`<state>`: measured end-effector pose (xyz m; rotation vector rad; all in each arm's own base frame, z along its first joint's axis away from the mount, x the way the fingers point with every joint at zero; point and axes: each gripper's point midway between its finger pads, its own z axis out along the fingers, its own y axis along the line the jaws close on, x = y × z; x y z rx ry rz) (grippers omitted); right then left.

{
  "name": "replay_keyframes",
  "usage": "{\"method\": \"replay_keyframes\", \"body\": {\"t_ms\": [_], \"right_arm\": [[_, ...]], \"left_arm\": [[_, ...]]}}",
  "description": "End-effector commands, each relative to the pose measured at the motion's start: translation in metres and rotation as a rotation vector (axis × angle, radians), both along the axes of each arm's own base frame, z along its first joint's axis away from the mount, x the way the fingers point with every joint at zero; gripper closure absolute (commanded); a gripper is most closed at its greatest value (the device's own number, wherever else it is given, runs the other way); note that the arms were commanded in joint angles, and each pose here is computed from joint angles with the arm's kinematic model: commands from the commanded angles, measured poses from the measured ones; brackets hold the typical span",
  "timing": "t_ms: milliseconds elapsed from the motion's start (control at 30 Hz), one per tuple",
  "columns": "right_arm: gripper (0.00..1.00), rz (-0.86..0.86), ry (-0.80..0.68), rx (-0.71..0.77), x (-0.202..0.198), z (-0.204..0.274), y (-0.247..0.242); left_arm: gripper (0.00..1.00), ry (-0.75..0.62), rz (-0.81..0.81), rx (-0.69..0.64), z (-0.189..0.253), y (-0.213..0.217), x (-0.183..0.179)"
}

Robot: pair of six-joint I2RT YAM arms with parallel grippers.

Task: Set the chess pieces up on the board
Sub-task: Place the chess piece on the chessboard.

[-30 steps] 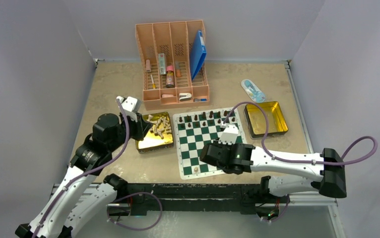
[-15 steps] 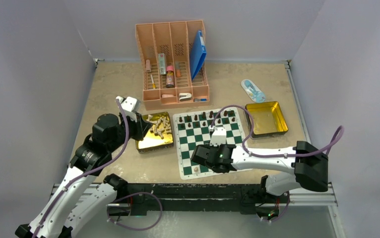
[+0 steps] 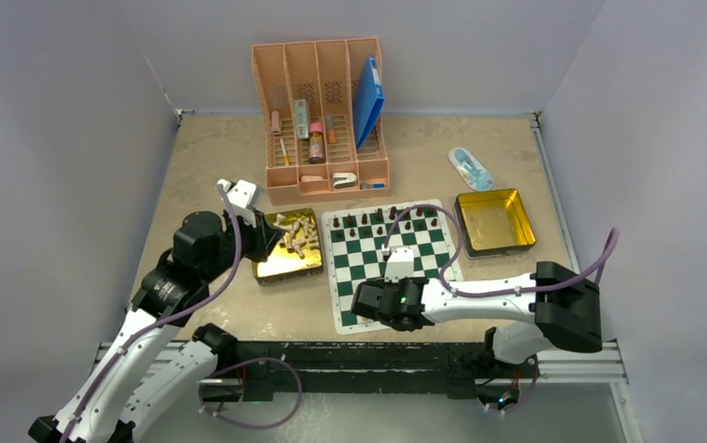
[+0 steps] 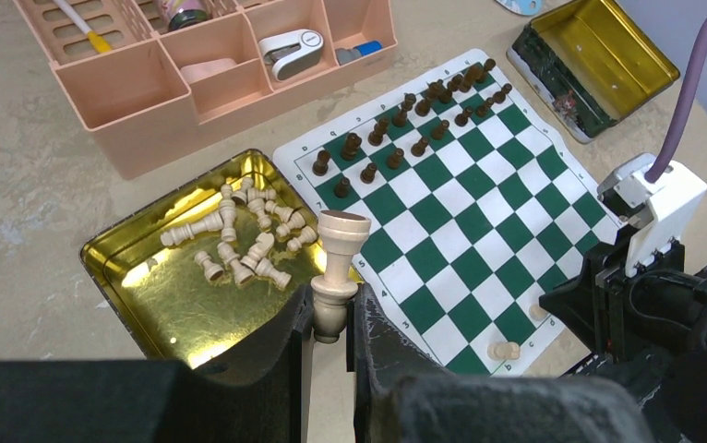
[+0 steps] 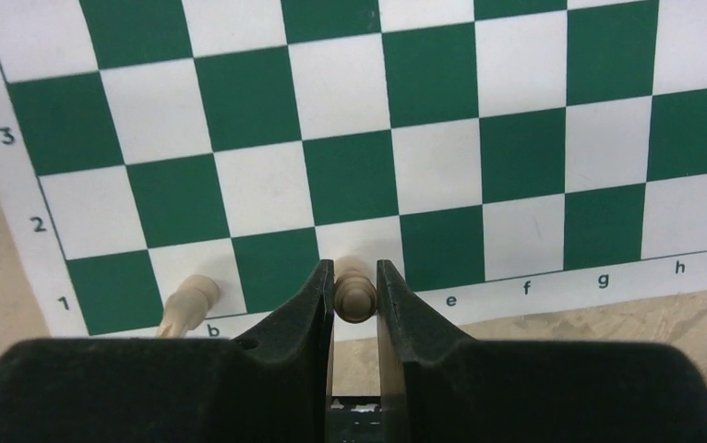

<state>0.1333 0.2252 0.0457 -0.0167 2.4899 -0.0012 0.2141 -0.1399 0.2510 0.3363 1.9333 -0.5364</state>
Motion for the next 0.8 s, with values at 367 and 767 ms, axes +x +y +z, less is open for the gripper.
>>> {"method": "replay_keyframes", "body": {"t_ms": [367,767], "right_arm": [[0.84,-0.051,-0.036,-0.059,-0.007,0.001,-0.011],[0.83,-0.027,-0.043,-0.018,-0.007,0.006,-0.01]], "left_arm": [[1.0,-0.027,-0.017,-0.023,0.008,-0.004,0.002],[1.0,-0.019,-0.011,-0.018,0.006,-0.004,0.003]]}}
